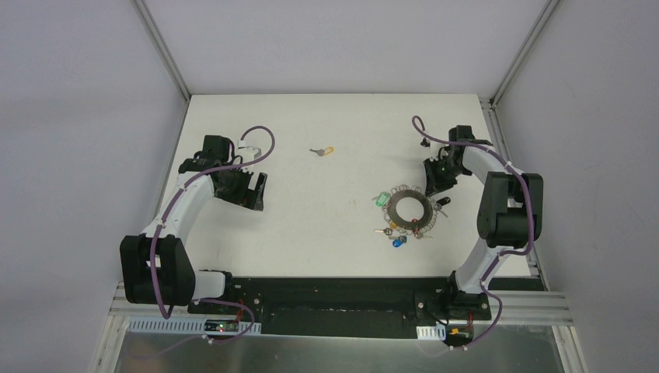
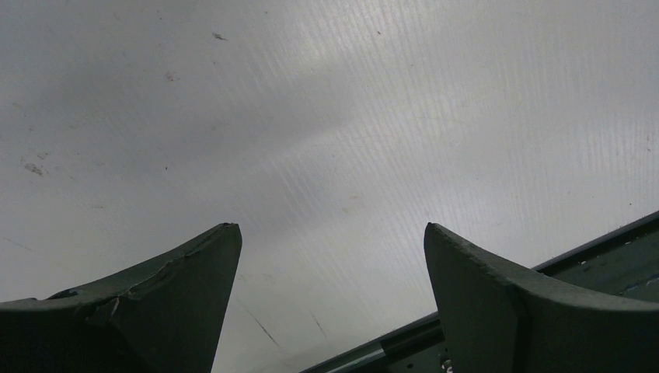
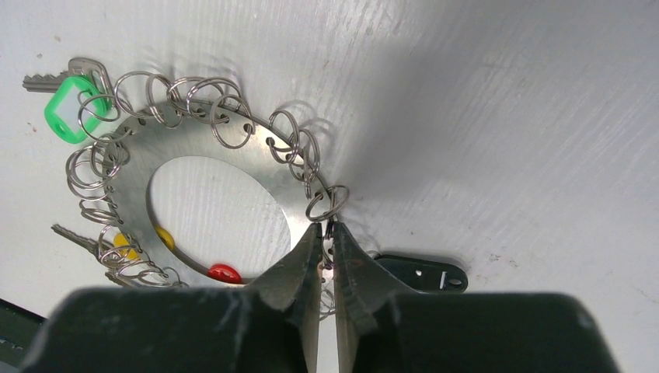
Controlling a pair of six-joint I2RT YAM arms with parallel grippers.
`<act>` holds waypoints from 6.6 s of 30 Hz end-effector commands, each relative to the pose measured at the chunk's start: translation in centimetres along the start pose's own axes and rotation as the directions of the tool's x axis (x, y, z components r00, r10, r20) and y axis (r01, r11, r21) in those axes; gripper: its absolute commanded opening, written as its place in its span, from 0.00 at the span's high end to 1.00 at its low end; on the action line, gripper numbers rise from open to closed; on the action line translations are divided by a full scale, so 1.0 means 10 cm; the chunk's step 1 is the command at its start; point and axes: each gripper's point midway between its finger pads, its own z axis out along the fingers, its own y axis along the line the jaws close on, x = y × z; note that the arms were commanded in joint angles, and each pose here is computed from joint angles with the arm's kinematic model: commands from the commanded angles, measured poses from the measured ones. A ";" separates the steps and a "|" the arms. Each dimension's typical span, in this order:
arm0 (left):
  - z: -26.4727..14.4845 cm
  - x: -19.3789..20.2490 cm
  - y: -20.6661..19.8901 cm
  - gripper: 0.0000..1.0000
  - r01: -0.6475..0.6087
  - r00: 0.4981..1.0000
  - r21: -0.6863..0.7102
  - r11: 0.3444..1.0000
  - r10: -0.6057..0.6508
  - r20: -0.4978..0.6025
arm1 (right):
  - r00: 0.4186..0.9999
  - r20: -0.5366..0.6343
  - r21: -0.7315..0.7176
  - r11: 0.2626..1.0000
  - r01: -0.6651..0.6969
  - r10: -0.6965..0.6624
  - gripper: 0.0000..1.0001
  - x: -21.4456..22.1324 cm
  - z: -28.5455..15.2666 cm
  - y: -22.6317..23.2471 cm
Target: Put the keys on the keyring
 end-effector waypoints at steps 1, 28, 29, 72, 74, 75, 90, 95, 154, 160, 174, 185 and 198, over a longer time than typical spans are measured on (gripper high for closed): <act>-0.07 -0.10 0.00 0.09 -0.020 1.000 0.007 1.000 0.020 0.016 | 1.000 0.024 -0.003 1.000 -0.003 0.003 0.87 -0.12 -0.03 -0.01; -0.09 -0.12 -0.03 0.09 -0.009 1.000 0.026 1.000 0.008 0.012 | 0.996 0.075 0.016 0.999 -0.038 0.037 1.00 -0.28 -0.08 -0.05; -0.09 -0.13 -0.03 0.09 -0.009 1.000 0.027 1.000 0.009 0.016 | 0.996 0.083 0.015 0.999 -0.036 0.035 1.00 -0.29 -0.10 -0.04; -0.25 -0.60 -0.11 0.05 -0.016 0.995 0.080 0.997 0.007 0.101 | 0.997 -0.017 -0.049 0.996 -0.076 0.075 0.93 0.28 0.03 0.20; -0.24 -0.58 -0.10 0.05 -0.016 0.995 0.077 0.997 0.008 0.096 | 0.997 -0.007 -0.047 0.996 -0.073 0.073 0.88 0.23 0.00 0.20; -0.24 -0.58 -0.10 0.05 -0.017 0.995 0.078 0.997 0.009 0.096 | 0.997 -0.001 -0.046 0.996 -0.072 0.072 0.87 0.21 -0.02 0.20; -0.20 -0.54 -0.10 0.05 -0.008 0.997 0.084 0.996 0.002 0.075 | 0.996 0.068 -0.005 0.998 -0.056 0.056 0.78 -0.02 -0.25 0.16; -0.20 -0.54 -0.11 0.05 -0.005 0.997 0.091 0.996 -0.002 0.071 | 0.996 0.071 -0.009 0.998 -0.058 0.059 0.78 -0.03 -0.25 0.16; -0.23 -0.62 -0.16 0.05 -0.001 0.997 0.121 0.993 -0.008 0.074 | 0.993 0.101 -0.077 0.996 -0.055 0.062 1.00 -0.21 -0.33 0.25; -0.32 -0.75 -0.21 0.05 -0.021 0.992 0.138 0.990 0.004 0.124 | 0.982 0.188 -0.104 0.995 -0.003 0.022 1.00 -0.45 -0.57 0.35; -1.11 -1.48 -1.24 0.14 -0.360 0.904 0.340 0.869 0.234 0.358 | 0.823 0.464 -0.313 0.809 0.498 -0.327 1.00 -1.16 -1.37 1.97; -1.78 -2.03 -2.14 0.38 -0.579 0.751 0.490 0.652 0.193 0.631 | 0.701 0.670 -0.435 0.634 0.639 -0.246 1.00 -1.35 -2.22 2.85; -1.79 -2.12 -2.69 0.52 -0.565 0.780 0.619 0.545 0.110 0.616 | 0.734 0.661 -0.618 0.442 0.650 -0.156 1.00 -1.27 -2.52 3.22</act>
